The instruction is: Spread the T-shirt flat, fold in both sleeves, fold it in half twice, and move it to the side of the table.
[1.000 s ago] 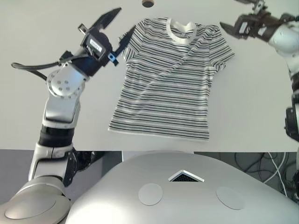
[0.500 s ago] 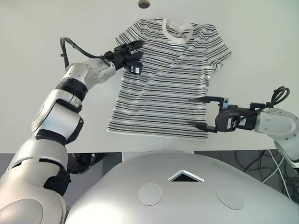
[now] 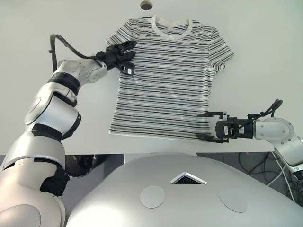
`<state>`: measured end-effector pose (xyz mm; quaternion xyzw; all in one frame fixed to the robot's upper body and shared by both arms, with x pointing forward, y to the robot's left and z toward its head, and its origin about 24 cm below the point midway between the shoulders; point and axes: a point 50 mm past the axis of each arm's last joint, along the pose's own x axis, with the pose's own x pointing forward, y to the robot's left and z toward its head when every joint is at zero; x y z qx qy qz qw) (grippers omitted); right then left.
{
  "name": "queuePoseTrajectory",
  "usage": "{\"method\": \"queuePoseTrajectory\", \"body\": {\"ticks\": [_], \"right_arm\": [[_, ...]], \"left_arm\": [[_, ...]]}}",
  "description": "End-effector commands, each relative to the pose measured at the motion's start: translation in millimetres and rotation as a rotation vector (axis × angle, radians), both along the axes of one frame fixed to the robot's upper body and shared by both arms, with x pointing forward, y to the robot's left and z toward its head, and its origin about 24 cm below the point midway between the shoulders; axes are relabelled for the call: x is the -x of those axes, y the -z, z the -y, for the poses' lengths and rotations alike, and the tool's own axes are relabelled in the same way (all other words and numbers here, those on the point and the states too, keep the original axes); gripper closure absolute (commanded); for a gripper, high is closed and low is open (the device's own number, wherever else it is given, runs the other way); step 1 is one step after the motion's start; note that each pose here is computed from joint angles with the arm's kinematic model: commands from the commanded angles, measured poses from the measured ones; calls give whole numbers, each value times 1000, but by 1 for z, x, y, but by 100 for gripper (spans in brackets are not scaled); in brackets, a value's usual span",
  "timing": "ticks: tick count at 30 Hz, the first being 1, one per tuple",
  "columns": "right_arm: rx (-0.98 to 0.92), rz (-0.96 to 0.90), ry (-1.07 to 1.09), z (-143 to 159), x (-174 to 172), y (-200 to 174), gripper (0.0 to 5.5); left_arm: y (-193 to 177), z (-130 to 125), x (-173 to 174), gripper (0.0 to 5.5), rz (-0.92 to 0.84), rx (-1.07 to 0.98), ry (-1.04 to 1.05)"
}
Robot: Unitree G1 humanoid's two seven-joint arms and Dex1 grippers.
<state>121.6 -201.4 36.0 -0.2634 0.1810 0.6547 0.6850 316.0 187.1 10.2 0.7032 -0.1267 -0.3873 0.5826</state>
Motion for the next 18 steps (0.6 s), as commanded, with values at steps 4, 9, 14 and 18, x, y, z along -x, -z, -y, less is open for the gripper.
{"method": "queuePoseTrajectory", "body": {"ticks": [4,9,14,18], "right_arm": [[62,-167,-17,16,26,6,198],[63,-122,2,21,16,-1,198],[-73,-21,57,22,-8,-33,198],[-378,10,145,26,-29,-77,198]], "left_arm": [[25,-39,33,323,-176,-71,-80],[24,-32,51,323,-287,54,-51],[12,-27,68,323,-380,164,-24],[-15,-21,70,323,-368,299,-32]]}}
